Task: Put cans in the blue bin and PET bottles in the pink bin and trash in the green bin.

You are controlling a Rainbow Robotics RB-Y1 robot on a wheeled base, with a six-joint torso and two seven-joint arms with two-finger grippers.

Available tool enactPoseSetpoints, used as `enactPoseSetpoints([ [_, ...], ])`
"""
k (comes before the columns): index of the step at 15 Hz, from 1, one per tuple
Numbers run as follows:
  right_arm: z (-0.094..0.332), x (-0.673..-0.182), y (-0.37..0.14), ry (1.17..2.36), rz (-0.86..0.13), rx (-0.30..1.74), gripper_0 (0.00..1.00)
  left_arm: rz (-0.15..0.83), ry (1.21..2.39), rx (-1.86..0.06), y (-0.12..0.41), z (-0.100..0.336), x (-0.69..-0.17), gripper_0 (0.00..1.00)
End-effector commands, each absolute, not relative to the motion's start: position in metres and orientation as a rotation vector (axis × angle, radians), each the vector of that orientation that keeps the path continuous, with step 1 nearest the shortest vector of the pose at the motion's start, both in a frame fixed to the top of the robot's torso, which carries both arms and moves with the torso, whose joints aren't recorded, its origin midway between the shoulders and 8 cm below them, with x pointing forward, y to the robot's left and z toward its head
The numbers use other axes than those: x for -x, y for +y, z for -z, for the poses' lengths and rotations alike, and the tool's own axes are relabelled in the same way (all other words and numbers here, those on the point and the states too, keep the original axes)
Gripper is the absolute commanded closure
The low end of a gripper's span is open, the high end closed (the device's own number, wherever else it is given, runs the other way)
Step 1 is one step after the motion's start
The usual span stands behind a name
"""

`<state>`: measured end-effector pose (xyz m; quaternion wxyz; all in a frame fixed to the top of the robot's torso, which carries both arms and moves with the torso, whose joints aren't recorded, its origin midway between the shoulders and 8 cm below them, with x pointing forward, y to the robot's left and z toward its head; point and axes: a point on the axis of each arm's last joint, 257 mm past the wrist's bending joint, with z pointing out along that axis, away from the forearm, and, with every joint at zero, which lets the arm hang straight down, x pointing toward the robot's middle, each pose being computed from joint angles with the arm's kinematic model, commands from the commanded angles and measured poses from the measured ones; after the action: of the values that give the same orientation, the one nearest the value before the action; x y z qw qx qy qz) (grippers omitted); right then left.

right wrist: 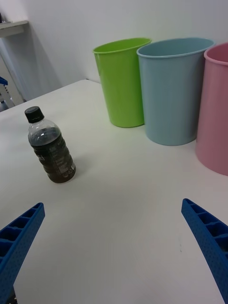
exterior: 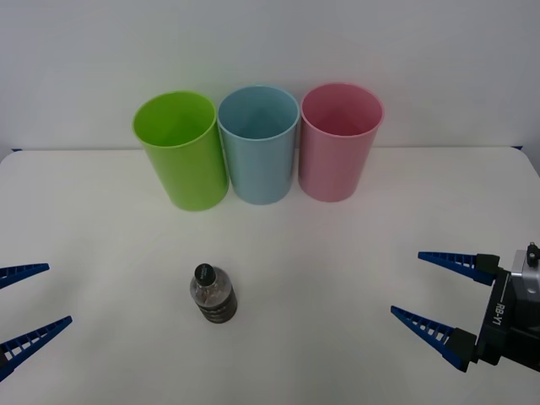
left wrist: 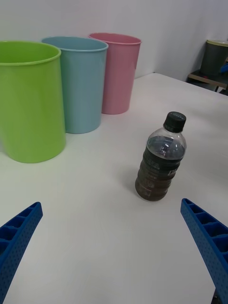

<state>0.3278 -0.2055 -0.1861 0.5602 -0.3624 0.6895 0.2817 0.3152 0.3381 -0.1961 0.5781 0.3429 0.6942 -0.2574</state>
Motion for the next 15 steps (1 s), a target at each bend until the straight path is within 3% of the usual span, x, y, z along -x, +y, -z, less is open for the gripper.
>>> enactPoseSetpoints([
  [1, 0.186, -0.3278, -0.2055, 1.625, -0.664, 0.854, 0.0, 0.602, 1.624, -0.802, 0.3381, 0.1961, -0.3152, 0.0],
  [15, 0.186, -0.3278, -0.2055, 1.625, -0.664, 0.854, 0.0, 0.602, 1.624, -0.802, 0.3381, 0.1961, -0.3152, 0.0],
])
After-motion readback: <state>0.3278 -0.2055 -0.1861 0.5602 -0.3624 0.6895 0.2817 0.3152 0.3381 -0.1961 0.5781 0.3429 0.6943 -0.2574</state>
